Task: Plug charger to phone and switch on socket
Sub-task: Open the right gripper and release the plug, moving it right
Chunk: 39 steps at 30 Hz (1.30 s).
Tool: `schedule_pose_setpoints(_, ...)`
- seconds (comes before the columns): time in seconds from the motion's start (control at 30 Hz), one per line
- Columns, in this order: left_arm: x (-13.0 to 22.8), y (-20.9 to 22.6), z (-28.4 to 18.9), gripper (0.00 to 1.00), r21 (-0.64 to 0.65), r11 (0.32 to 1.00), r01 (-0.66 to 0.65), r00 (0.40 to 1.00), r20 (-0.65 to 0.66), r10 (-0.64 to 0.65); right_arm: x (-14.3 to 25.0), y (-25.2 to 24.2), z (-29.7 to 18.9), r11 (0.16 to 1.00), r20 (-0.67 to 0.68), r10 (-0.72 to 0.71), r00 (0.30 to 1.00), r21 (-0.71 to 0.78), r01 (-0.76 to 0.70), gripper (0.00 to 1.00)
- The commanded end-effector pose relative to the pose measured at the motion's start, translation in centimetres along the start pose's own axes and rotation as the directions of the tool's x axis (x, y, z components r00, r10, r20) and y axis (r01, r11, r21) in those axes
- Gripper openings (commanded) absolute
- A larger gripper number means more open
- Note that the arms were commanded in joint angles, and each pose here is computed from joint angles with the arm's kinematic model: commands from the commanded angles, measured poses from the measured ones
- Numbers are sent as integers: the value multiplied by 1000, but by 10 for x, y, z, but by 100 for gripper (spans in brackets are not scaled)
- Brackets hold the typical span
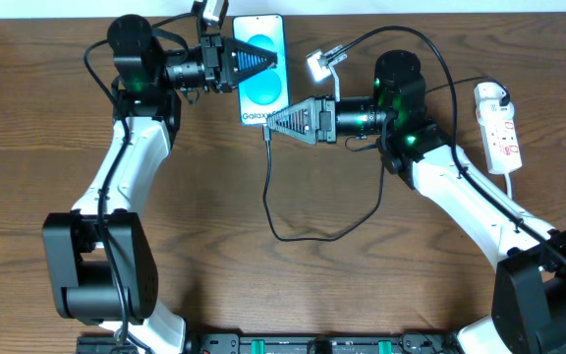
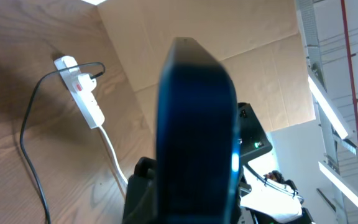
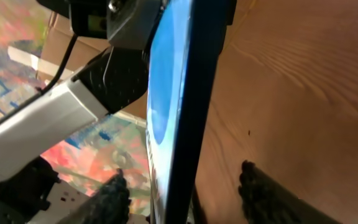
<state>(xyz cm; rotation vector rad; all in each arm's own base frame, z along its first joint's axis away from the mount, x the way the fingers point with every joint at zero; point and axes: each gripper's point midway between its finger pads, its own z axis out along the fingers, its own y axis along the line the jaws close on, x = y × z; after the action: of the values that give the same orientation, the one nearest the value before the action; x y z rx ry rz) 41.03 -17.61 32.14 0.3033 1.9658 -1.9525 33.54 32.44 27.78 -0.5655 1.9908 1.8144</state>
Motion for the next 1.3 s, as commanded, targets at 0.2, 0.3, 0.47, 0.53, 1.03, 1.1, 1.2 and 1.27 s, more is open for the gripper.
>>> schedule_pose_setpoints(0.2, 16, 27, -10, 7, -2, 1000, -18, 999, -35, 18, 5, -13, -8, 999, -27, 2, 1000, 41, -1, 86)
schedule_pose_setpoints(0.3, 23, 37, -10, 7, -6, 1000, -10, 999, -37, 9, 13, -33, -14, 993, -31, 45, 999, 115, -41, 89)
schedule_pose_setpoints(0.47, 32, 53, -11, 7, -10, 1000, 11, 999, -38, -12, 24, -63, -25, 967, -30, 80, 996, 245, -70, 94)
schedule_pose_setpoints(0.53, 32, 62, -10, 7, -13, 999, 33, 999, -38, -34, 26, -74, -32, 951, -22, 91, 996, 298, -80, 97)
schedule_pose_setpoints(1.03, 43, 147, -10, 7, -40, 977, 210, 977, -26, -211, 53, -127, -65, 801, 1, 200, 980, 576, -164, 99)
schedule_pose_setpoints(1.1, 44, 154, -10, 7, -46, 975, 217, 976, -18, -218, 56, -131, -68, 782, 5, 209, 978, 600, -170, 99)
schedule_pose_setpoints(1.2, 44, 163, -10, 7, -57, 976, 211, 977, -6, -212, 60, -135, -72, 762, 6, 224, 974, 622, -179, 99)
schedule_pose_setpoints(1.27, 44, 170, -10, 7, -66, 973, 222, 975, 3, -222, 61, -136, -73, 755, 6, 232, 973, 629, -185, 99)
